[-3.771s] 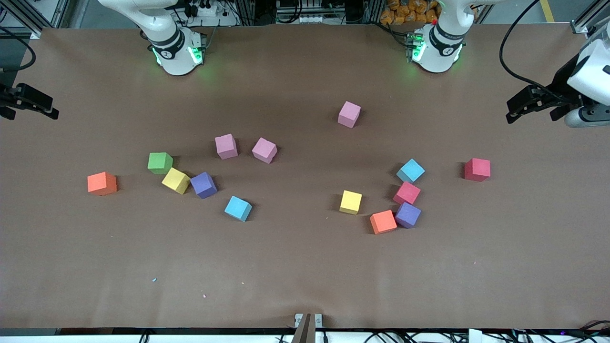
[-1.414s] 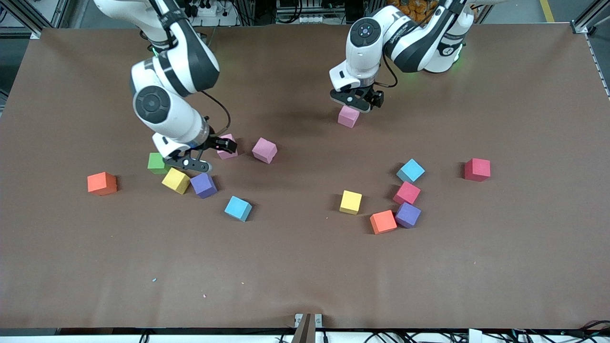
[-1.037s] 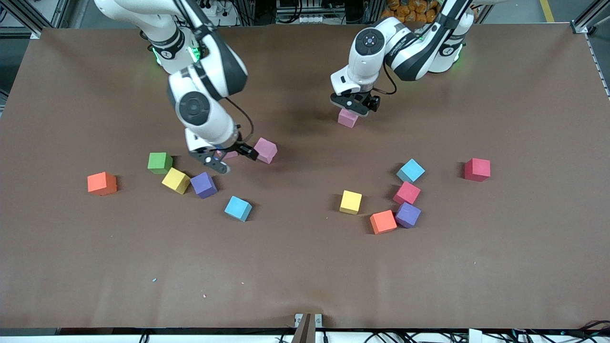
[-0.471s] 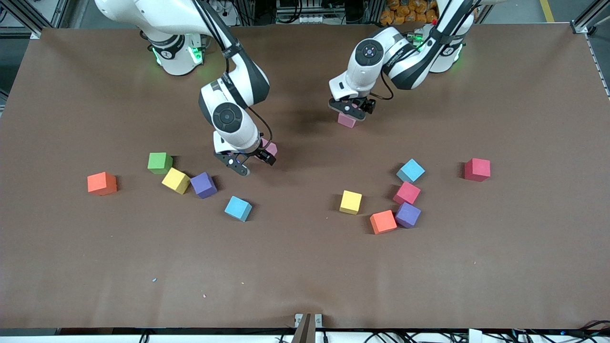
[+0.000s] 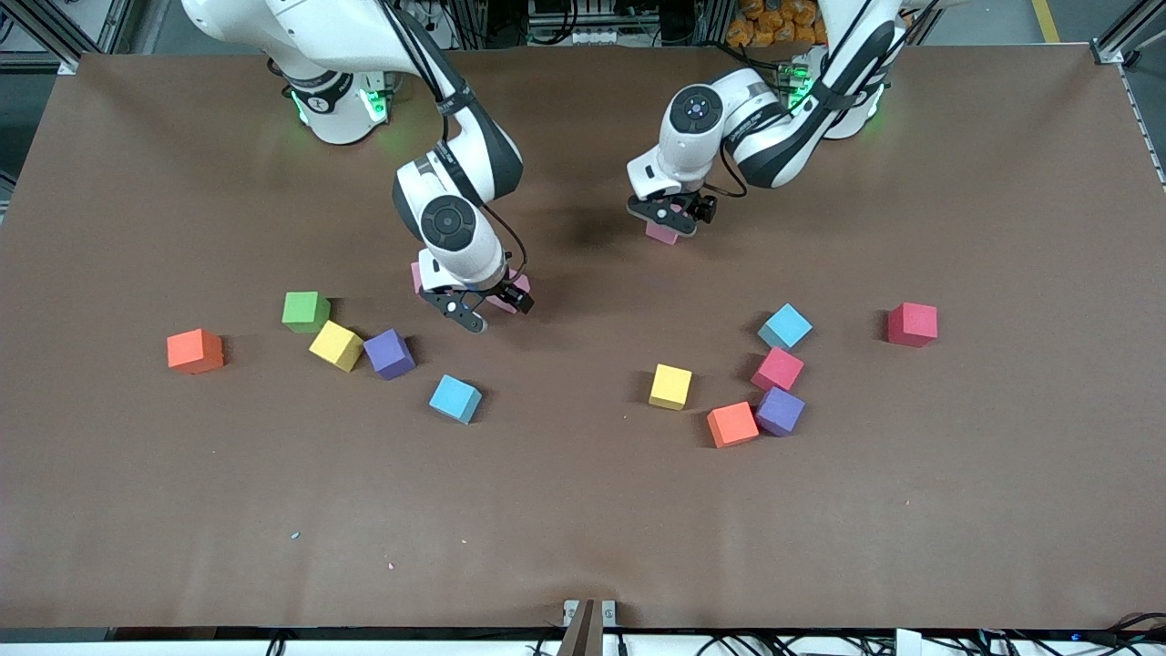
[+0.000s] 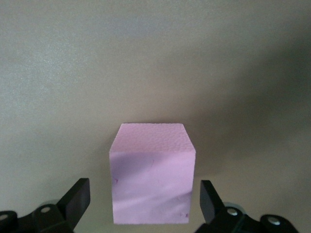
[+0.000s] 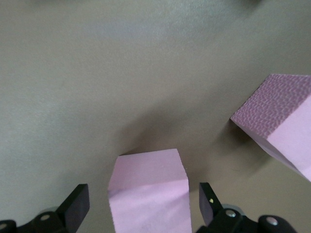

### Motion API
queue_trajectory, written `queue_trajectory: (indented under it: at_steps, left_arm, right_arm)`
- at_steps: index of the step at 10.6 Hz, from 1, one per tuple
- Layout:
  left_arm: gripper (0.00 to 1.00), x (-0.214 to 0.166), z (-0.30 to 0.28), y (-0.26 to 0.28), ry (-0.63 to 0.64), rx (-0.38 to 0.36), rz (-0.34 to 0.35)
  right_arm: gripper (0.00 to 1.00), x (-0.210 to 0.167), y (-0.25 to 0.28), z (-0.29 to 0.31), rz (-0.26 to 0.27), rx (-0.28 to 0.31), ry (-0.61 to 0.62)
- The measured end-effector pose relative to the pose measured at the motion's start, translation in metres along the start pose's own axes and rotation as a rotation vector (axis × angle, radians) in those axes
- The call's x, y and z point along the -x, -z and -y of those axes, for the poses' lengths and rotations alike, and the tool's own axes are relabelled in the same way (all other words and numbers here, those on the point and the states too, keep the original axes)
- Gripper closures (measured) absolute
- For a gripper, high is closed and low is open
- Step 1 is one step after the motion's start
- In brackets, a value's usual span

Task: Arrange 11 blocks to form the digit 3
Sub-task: 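Close both grippers on the pink blocks, then place the pink block mid-table with the left gripper while the right gripper lifts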

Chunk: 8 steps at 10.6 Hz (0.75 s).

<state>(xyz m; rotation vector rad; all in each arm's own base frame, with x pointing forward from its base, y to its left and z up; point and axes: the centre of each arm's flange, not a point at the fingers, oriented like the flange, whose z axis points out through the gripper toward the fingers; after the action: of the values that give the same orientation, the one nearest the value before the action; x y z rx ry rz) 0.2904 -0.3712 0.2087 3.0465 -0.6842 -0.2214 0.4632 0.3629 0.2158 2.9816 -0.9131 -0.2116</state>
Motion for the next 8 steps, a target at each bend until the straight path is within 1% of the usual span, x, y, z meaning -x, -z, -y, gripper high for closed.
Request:
queue_trajectory:
  at_steps: [2,3,4,5,6,7,8]
  left_arm:
    - [0.0,0.0,0.001,-0.004,0.032,0.005,0.011]
    - [0.03,0.0,0.0,-0.006,0.045,0.005,0.013]
    - [0.03,0.0,0.0,-0.006,0.047,0.003,0.011]
    - [0.1,0.0,0.0,-0.006,0.047,-0.001,0.008]
    - [0.22,-0.001,0.0,-0.005,0.049,0.0,0.006]
    - [0.39,-0.003,0.0,-0.003,0.068,0.002,0.0]
    - [0.42,-0.008,0.0,0.001,0.106,0.006,-0.007]
  right_arm:
    - [0.0,0.003,-0.006,-0.003,-0.002,0.003,0.029]
    - [0.0,0.005,-0.008,-0.004,-0.009,-0.006,0.036]
    - [0.0,0.008,-0.012,-0.005,-0.02,-0.02,0.042]
    - [0.0,0.011,-0.018,-0.007,-0.029,-0.029,0.047]
    - [0.0,0.013,-0.021,-0.009,-0.032,-0.03,0.049]
    - [0.01,0.013,-0.023,-0.01,-0.033,-0.029,0.05]
    - [0.04,0.013,-0.024,-0.011,-0.033,-0.028,0.055]
